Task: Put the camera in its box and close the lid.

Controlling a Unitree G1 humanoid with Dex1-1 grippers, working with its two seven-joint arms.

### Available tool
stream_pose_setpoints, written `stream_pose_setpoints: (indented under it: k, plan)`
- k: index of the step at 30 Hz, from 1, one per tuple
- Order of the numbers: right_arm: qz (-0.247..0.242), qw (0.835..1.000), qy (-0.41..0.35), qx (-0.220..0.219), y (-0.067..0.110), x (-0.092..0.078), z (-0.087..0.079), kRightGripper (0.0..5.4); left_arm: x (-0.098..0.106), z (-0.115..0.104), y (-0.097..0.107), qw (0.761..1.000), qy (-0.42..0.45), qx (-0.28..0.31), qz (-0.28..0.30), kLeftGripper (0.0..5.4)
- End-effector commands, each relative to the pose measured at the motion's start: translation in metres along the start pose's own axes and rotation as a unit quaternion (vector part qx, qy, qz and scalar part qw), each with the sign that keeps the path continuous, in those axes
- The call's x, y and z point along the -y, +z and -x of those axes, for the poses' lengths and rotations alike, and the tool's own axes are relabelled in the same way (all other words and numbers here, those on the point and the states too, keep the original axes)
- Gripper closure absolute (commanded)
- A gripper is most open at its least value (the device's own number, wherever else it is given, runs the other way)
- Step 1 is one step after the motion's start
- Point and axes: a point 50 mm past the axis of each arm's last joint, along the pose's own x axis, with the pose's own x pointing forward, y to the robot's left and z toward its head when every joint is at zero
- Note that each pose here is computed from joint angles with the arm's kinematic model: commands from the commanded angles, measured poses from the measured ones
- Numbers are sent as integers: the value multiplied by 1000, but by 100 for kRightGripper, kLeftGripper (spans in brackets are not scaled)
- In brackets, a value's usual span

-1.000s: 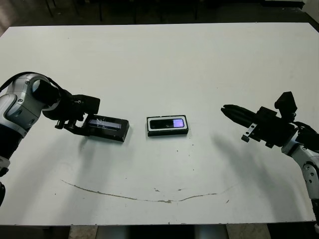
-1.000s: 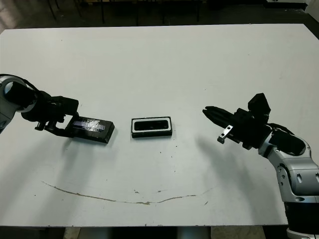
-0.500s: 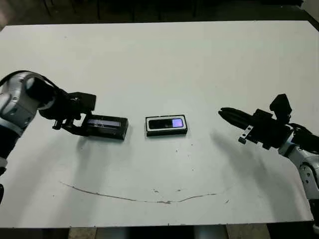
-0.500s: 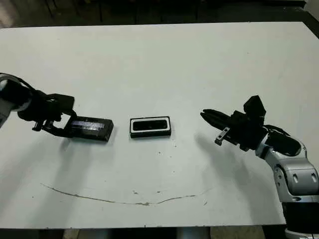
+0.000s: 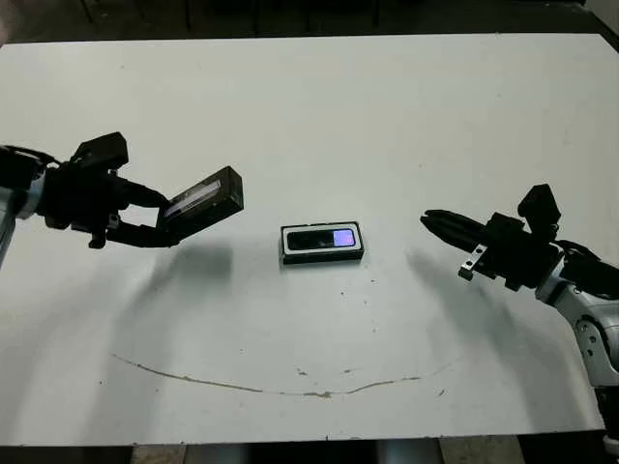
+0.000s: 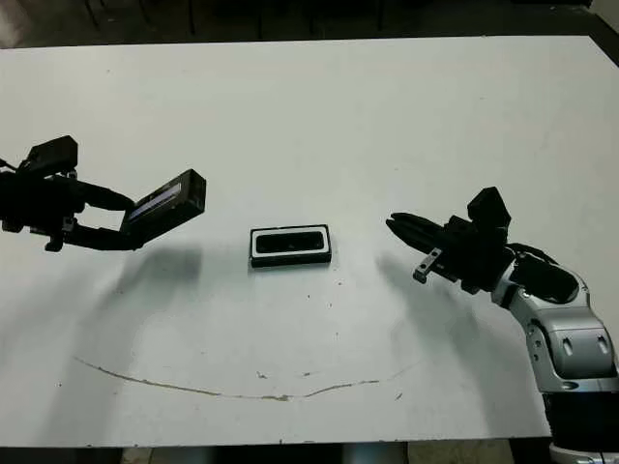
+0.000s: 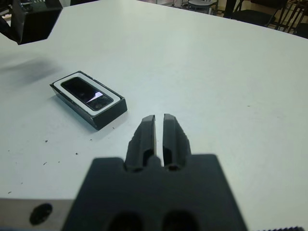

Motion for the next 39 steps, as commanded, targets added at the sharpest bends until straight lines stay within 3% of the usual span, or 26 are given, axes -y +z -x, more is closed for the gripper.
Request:
stream_pose_setpoints:
  k: [1,10,18,27,39]
  plan:
    - [-10,1000,0,-11,-7,-2,1,540,7,-2,-4,1000,12,5,21,289]
    - [-14,1000,-3,7,-4,-1,0,540,28,-24,7,997,27,30,69,289]
    - [-32,999,-35,17,13,-5,3,540,52,-53,21,992,47,9,120,289]
    - [-28,997,-67,29,26,-10,6,540,60,-66,38,989,55,-23,132,289]
    - [-21,997,-68,31,29,-12,8,540,55,-76,43,989,54,-71,116,289]
